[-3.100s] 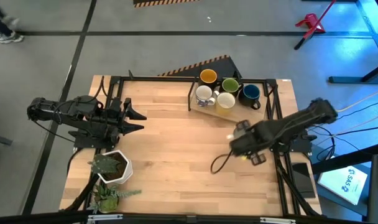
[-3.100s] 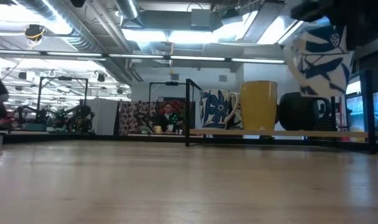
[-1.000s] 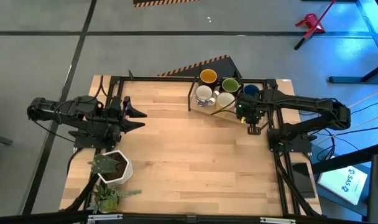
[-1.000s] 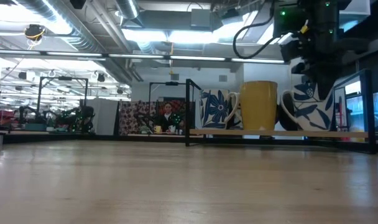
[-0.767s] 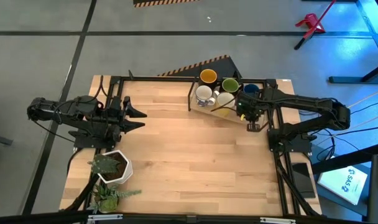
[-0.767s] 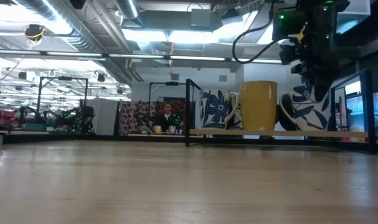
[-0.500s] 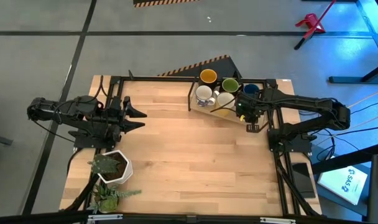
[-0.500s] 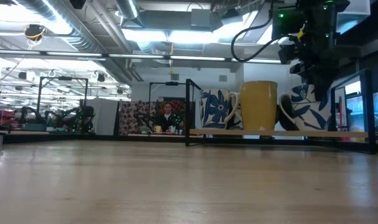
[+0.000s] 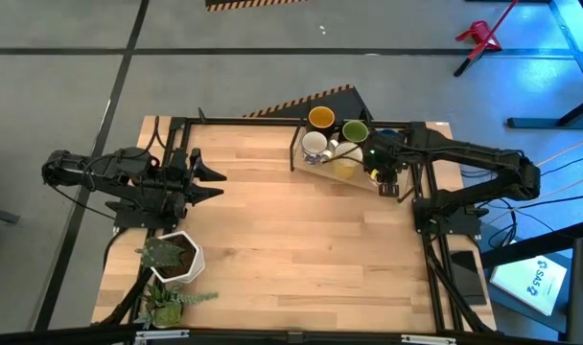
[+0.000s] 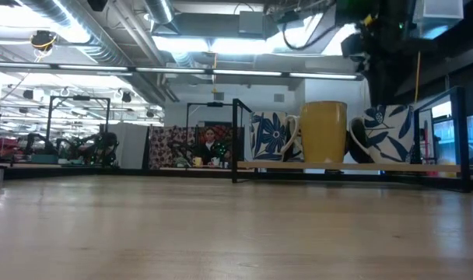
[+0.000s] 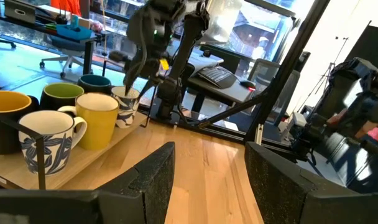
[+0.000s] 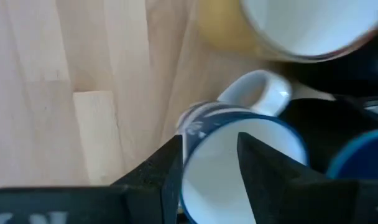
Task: Place coffee mugs
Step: Return to Home Position
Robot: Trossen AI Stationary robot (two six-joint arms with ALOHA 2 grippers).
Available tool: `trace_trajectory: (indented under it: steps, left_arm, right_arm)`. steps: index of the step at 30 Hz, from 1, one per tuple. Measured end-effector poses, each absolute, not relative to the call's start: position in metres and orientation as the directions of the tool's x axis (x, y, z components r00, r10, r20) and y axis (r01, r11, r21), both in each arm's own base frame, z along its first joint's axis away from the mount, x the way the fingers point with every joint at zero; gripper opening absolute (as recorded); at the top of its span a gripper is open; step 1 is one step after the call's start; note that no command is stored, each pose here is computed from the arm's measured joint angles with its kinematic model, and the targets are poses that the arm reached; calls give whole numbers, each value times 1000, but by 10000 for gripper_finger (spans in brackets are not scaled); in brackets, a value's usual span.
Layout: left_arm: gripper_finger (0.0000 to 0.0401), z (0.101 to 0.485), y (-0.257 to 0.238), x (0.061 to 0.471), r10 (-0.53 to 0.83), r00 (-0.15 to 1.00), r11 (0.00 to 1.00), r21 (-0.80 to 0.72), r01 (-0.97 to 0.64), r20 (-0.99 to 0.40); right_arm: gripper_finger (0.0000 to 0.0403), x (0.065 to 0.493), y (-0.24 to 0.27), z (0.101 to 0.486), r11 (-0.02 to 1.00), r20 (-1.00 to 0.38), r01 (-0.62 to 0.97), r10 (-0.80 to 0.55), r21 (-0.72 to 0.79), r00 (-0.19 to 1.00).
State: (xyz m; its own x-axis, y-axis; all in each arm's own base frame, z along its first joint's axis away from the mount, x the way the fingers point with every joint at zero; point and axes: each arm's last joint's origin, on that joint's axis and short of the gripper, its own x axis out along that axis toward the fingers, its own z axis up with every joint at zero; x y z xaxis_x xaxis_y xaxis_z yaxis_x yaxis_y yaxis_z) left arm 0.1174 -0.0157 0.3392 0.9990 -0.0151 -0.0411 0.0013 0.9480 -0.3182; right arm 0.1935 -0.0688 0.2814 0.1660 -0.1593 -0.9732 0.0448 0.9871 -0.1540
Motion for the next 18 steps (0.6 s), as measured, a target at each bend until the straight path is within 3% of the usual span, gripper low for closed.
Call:
trace_trajectory:
  steps: [4,9,14,18]
  left_arm:
    - [188,339,-16,117,-15,999,948,-318,1,-41]
    - [188,339,-16,117,-16,999,964,-267,4,-43]
    - [188,337,-16,116,-46,997,975,-218,31,-62]
    - [188,324,-19,120,-107,991,973,-213,88,-77]
  right_arm:
    - [139,194,-69,305,985,-963,38,-174,-170,206]
    - [138,184,-61,348,974,-882,63,-223,-216,416]
    - [138,147,-27,381,957,-662,63,-242,-282,709]
    - [138,113,-3,370,955,-419,112,-223,-273,880]
